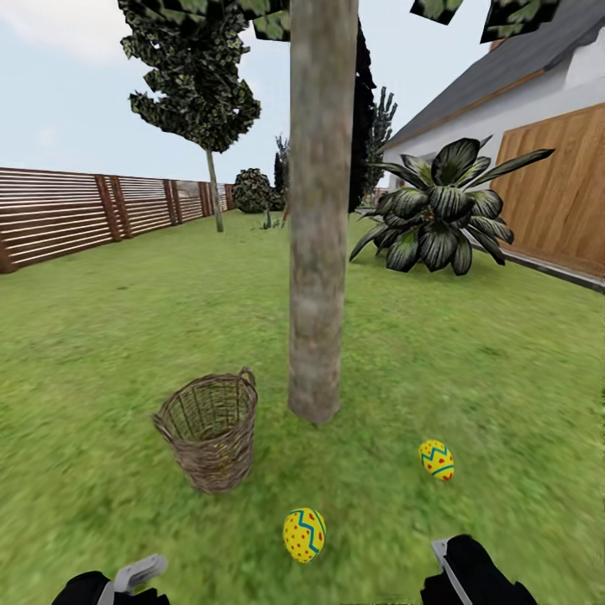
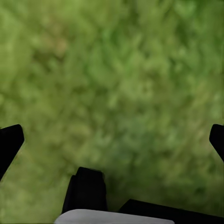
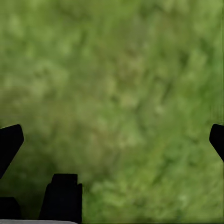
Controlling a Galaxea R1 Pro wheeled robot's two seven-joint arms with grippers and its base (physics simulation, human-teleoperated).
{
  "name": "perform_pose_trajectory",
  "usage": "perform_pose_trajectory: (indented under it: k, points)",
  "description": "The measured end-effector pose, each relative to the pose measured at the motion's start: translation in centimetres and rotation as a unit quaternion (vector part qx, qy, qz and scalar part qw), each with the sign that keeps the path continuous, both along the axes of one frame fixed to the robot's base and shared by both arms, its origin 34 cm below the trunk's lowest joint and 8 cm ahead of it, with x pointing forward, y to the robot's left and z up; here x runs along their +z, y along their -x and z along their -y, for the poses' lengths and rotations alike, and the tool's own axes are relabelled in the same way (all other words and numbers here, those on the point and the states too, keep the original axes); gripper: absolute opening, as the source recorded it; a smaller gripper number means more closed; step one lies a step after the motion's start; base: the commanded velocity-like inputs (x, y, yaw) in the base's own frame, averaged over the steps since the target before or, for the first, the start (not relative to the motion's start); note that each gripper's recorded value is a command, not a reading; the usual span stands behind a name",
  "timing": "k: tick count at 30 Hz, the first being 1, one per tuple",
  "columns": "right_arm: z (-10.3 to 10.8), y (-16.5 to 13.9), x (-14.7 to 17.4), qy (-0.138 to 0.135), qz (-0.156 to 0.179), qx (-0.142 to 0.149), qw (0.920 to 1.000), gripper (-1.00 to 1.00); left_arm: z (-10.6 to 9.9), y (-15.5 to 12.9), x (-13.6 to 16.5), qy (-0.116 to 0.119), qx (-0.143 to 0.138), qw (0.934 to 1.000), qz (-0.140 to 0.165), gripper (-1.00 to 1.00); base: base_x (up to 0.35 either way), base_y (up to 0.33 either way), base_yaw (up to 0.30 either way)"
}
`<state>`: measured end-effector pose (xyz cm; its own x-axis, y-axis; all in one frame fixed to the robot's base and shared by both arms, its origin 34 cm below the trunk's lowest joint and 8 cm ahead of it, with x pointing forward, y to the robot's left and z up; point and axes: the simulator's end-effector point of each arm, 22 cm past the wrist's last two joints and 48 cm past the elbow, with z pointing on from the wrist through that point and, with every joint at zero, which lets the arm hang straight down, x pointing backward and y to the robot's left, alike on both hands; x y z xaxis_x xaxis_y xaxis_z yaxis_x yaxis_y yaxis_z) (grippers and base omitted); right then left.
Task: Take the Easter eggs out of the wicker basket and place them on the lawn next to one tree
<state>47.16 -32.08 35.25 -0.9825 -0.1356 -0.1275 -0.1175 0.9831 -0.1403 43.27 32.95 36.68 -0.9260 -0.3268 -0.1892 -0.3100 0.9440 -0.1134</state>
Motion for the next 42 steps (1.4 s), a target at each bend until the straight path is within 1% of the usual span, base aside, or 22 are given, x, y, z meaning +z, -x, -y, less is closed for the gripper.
perform_pose_trajectory:
  k: [38,40,42]
  points:
    - [0.2,0.0,0.0,0.004,-0.001,0.002,1.0000,1.00,-0.5,-0.3,0.3,-0.005,0.004,1.0000,0.006,1.00,0.000,0.317,-0.005]
    - [0.2,0.0,0.0,0.004,-0.001,0.001,1.0000,1.00,-0.9,-0.6,0.6,-0.009,0.004,0.9999,0.010,1.00,0.000,0.319,0.000]
    - [0.2,0.0,0.0,0.003,-0.001,0.000,1.0000,1.00,-1.4,-1.6,1.6,-0.017,0.004,0.9995,0.026,1.00,0.000,0.321,0.000]
